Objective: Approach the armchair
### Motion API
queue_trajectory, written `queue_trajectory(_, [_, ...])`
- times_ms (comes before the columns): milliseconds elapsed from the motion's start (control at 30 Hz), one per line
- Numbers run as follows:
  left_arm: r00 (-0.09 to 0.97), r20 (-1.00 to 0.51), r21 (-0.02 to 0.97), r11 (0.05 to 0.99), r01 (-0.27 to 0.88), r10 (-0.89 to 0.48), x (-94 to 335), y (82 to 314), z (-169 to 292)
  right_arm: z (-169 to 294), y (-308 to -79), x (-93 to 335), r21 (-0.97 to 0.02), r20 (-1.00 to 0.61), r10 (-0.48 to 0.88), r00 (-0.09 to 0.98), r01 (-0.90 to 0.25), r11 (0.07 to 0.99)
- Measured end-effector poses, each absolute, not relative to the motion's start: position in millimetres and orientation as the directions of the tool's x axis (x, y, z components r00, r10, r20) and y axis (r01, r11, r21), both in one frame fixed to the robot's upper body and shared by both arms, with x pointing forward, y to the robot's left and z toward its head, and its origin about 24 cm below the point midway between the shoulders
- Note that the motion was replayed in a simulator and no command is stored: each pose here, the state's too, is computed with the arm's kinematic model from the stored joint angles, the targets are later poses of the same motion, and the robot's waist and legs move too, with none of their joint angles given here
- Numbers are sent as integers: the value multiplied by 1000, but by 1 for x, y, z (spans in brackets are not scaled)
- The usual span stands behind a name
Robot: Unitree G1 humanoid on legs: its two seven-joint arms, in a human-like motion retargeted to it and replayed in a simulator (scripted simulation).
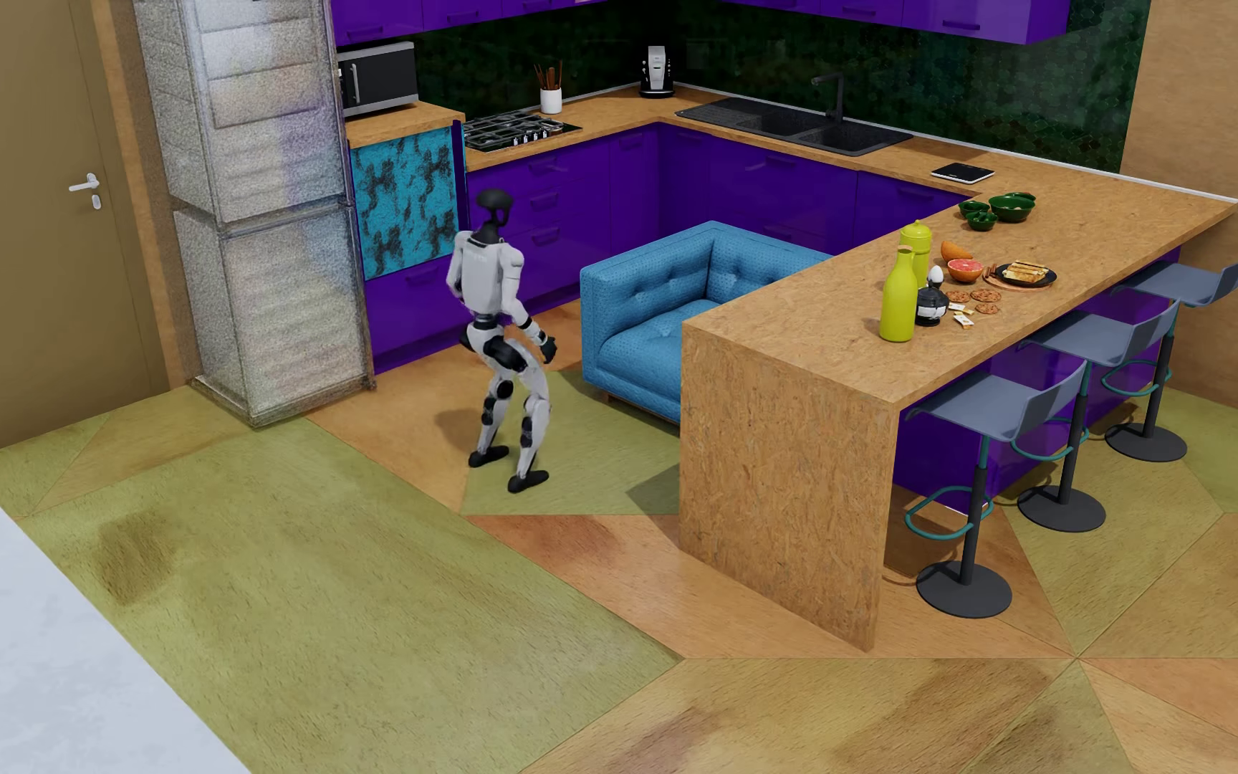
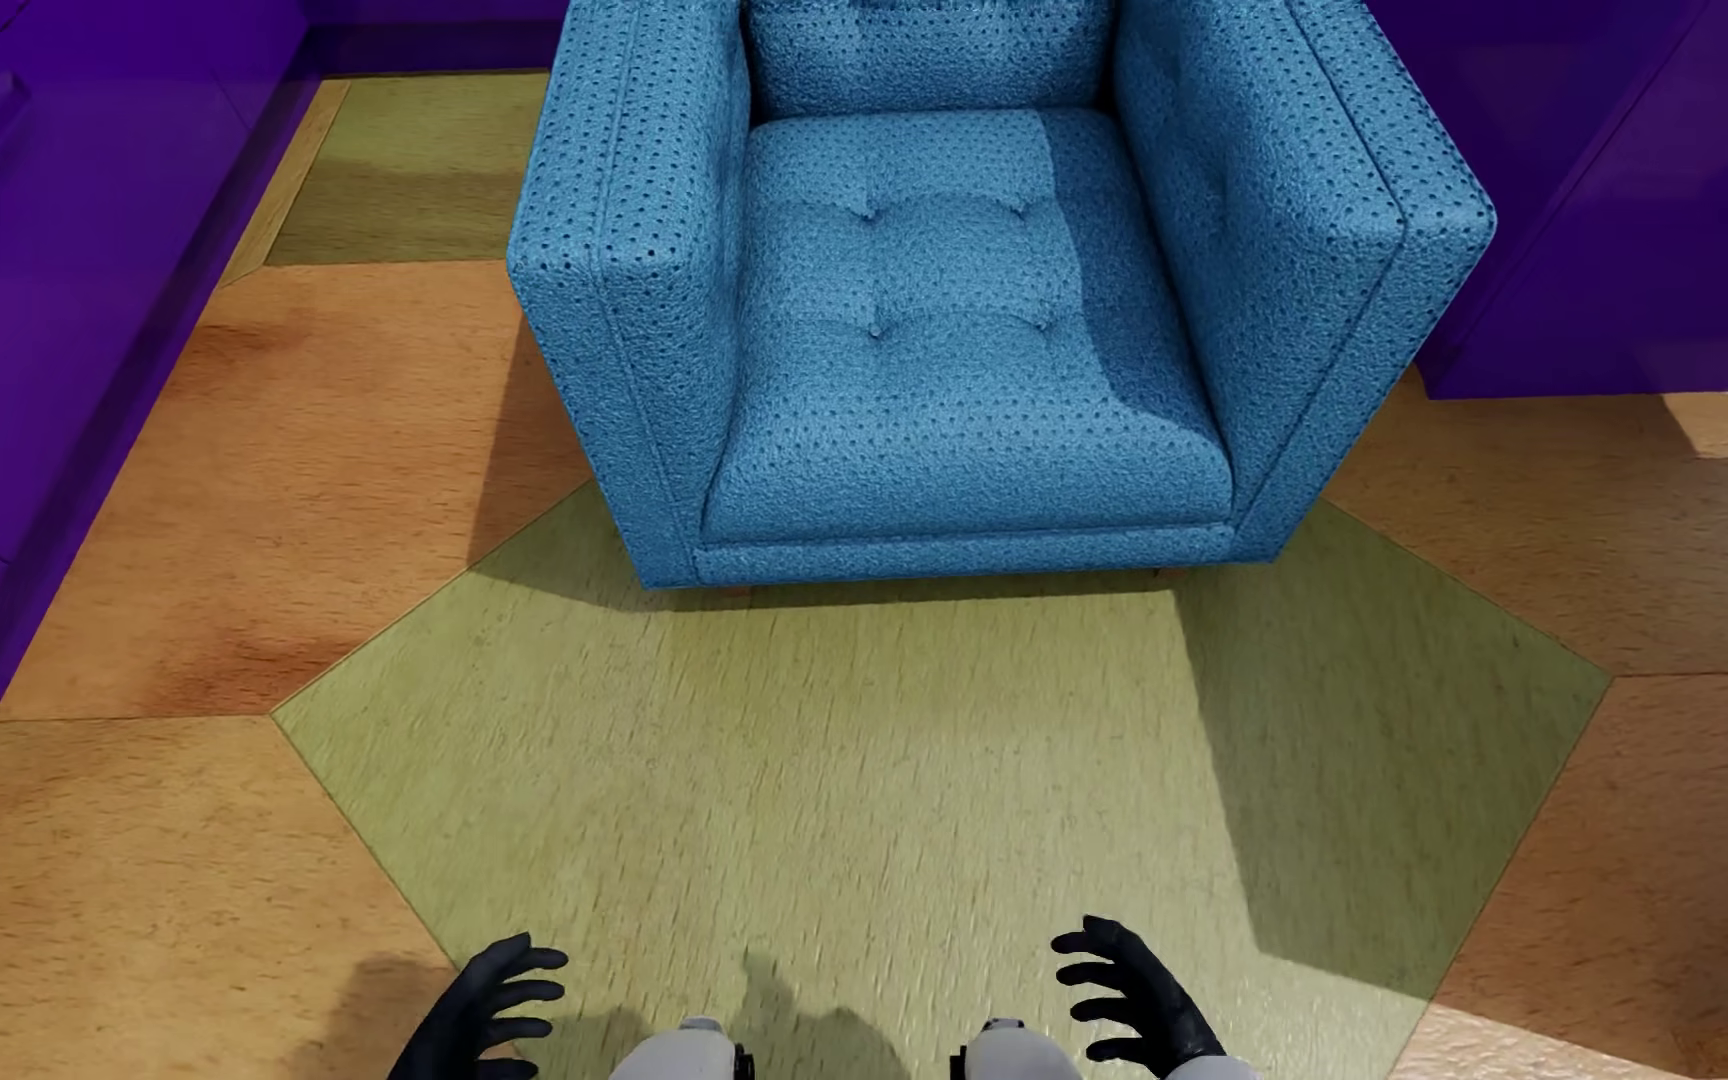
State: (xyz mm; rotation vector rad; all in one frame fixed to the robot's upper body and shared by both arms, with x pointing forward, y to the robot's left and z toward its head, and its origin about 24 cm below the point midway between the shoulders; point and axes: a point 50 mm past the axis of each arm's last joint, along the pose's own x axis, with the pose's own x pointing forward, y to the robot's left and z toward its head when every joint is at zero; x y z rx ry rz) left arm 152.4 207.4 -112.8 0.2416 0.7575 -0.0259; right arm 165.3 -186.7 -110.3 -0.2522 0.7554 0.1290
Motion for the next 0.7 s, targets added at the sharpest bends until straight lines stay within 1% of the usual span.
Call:
queue_trajectory(33, [701,-708,220,970,103,85,145,219,-114,-102,-181,175,-141,-623,23,782,-142,980])
queue_trajectory(67, [687,-717,226,972,63,122,139,228,-113,-98,-180,179,-113,-583,20,812,-106,988])
queue_trajectory(100, [679,-722,209,977,31,133,137,222,-115,-99,-187,173,-92,-579,-10,815,-53,994])
queue_trajectory(133, [688,-716,182,983,21,117,147,205,-115,-105,-193,163,-96,-614,-23,789,-45,994])
queue_trajectory(167, [705,-701,174,984,27,105,159,194,-111,-111,-197,155,-107,-660,-31,750,-53,993])
queue_trajectory(200, [717,-687,195,980,25,119,167,197,-108,-116,-192,149,-90,-696,-37,717,-37,995])
queue_trajectory(233, [724,-673,202,979,-17,151,167,205,-106,-122,-187,138,-83,-740,-39,672,-33,996])
queue_trajectory(267, [723,-671,196,980,-40,163,165,207,-107,-127,-191,129,-100,-774,-58,630,-31,994])
queue_trajectory(300, [718,-676,200,979,-35,164,162,210,-108,-128,-195,128,-115,-787,-77,612,-22,993])
queue_trajectory(367, [697,-700,187,982,-34,158,155,211,-111,-130,-194,124,-133,-796,-91,599,-25,991])
queue_trajectory(433, [689,-710,164,986,-39,145,151,211,-113,-126,-202,133,-142,-778,-105,620,-11,990])
queue_trajectory(467, [680,-720,173,985,-18,139,144,215,-115,-126,-197,134,-123,-771,-92,630,-7,992])
queue_trajectory(500, [685,-717,171,985,-3,127,144,215,-115,-127,-192,132,-116,-775,-65,629,-40,992])
queue_trajectory(533, [711,-697,170,985,42,90,154,209,-110,-128,-197,127,-111,-782,-77,618,-18,994])
queue_trajectory(567, [729,-680,186,980,68,79,159,212,-107,-130,-195,120,-103,-793,-68,605,-22,994])
queue_trajectory(600, [741,-667,190,979,71,76,162,215,-105,-134,-191,116,-94,-814,-50,578,-47,994])
queue_trajectory(667, [743,-668,171,980,101,40,158,205,-106,-133,-188,115,-73,-825,-32,564,-51,996])
queue_trajectory(700, [733,-679,151,985,88,39,158,202,-108,-135,-197,110,-84,-841,-45,539,-49,995])
